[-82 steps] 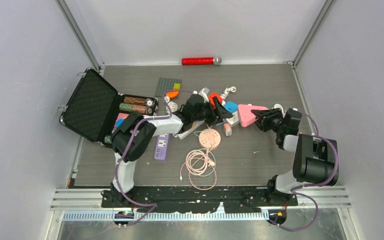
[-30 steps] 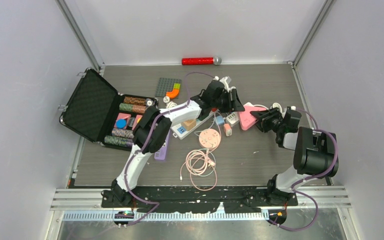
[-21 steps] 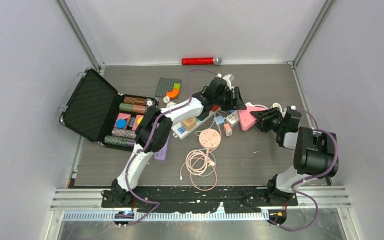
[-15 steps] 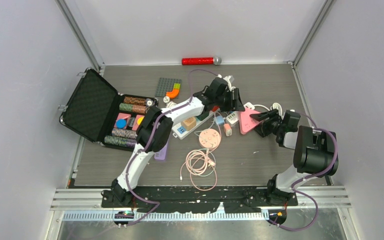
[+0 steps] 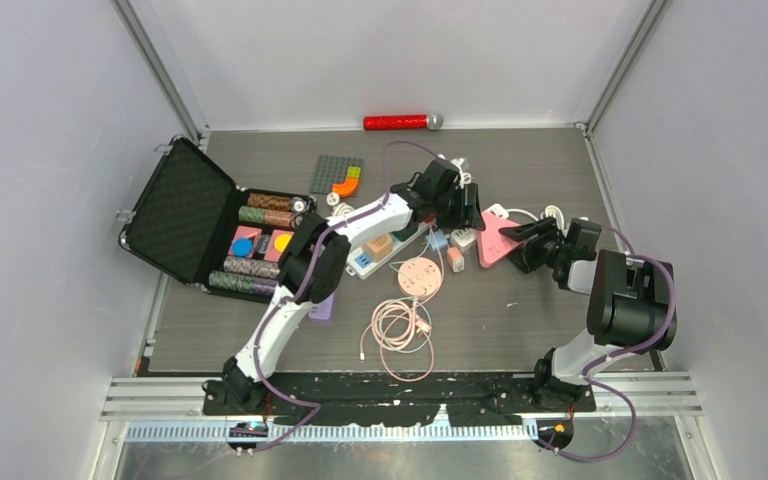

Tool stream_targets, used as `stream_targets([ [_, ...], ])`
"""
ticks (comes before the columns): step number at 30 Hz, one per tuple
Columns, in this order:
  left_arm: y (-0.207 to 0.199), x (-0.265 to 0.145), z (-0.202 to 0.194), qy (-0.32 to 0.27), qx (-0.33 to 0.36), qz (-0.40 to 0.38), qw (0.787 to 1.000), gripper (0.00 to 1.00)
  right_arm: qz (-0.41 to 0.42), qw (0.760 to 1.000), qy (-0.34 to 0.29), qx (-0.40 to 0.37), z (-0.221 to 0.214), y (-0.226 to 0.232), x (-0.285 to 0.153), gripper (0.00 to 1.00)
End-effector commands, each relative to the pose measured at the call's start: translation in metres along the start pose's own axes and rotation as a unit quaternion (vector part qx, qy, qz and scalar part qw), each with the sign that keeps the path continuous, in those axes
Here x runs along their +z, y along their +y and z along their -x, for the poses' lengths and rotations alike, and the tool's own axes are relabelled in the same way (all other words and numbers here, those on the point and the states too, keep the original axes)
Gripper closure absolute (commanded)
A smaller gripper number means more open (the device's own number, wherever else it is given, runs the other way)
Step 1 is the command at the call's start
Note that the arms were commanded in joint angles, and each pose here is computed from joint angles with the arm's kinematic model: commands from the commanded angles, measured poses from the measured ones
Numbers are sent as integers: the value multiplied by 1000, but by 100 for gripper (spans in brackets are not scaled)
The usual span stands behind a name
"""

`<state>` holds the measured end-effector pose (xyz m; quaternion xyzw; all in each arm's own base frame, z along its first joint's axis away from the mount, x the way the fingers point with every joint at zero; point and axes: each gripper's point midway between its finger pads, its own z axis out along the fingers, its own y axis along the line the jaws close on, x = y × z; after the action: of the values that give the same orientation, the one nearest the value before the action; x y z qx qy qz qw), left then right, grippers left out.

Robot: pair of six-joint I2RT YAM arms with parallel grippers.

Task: Insert the plug

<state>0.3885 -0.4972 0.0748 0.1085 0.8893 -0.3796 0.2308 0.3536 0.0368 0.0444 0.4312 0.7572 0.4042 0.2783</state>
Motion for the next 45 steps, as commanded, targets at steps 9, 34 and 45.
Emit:
stream_targets([
  [9,3,-3,19,-36,45,19,998,28,-66,998,19,-14,-10,-31,4,51],
  [34,-13,-19,60,-153,78,-9,985,9,-172,984,34,-39,0,-49,-2,68],
  [45,4,-3,44,-106,43,27,993,12,-195,979,39,-41,-2,-54,-8,74],
])
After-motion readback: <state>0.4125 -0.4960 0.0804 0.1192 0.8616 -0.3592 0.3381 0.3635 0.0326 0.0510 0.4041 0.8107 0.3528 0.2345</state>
